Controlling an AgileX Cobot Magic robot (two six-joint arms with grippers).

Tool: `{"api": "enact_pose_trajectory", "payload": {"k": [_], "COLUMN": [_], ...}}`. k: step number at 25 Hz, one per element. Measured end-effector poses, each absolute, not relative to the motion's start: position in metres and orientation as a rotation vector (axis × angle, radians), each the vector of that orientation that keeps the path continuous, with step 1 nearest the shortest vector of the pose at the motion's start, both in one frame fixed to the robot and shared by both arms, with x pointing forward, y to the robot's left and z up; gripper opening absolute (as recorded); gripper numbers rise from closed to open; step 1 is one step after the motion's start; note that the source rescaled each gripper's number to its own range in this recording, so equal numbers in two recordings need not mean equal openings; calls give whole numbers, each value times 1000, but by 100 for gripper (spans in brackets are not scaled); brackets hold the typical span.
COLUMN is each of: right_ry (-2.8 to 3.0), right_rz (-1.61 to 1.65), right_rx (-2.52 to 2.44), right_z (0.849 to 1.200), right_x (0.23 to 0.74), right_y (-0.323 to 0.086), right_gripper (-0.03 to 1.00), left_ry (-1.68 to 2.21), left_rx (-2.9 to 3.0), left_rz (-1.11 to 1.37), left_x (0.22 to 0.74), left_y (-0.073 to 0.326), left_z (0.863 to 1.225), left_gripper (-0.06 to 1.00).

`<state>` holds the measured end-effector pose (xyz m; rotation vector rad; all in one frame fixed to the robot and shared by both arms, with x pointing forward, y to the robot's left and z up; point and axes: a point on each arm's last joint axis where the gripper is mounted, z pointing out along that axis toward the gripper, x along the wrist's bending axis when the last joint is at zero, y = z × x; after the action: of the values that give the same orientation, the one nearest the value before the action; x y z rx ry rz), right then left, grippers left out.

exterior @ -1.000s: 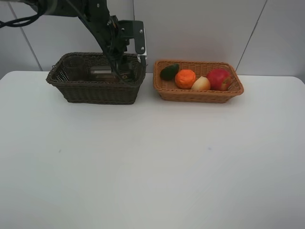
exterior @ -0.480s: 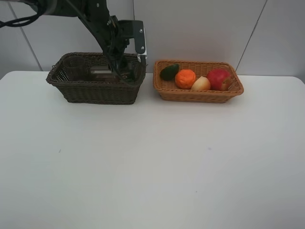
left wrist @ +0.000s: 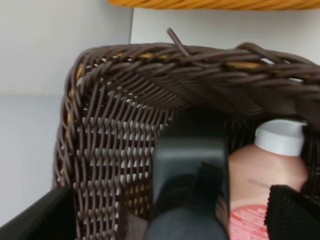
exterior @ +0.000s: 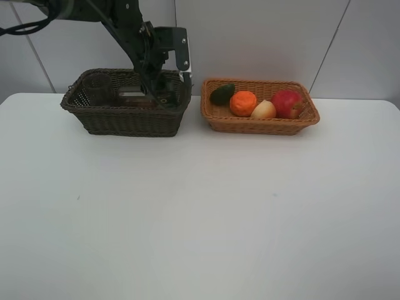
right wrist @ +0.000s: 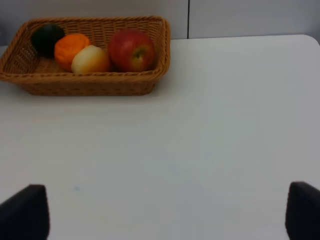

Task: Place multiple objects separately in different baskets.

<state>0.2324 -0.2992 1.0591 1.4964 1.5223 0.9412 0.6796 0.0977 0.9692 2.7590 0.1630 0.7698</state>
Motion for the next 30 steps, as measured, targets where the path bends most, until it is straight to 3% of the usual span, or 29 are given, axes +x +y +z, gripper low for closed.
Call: {"api": "enact_pose_trajectory", "payload": {"k": [13, 20, 30], "right_ry": [1522, 1522, 1522], "right_rz": [941, 941, 941], "right_rx": [1496, 1496, 1496], "right_z": [1059, 1059, 1059], "right_x": [232, 232, 232], "right_y": [-299, -299, -299], "right_gripper": [100, 100, 100], "left_ry": [208, 294, 579], "left_rx": [2795, 2787, 2706], "left_rz": [688, 656, 602], "left_x": [665, 648, 600], "left_y": [104, 112, 134], "left_z": [997, 1033, 1112], "left_gripper": [100, 100, 100]}}
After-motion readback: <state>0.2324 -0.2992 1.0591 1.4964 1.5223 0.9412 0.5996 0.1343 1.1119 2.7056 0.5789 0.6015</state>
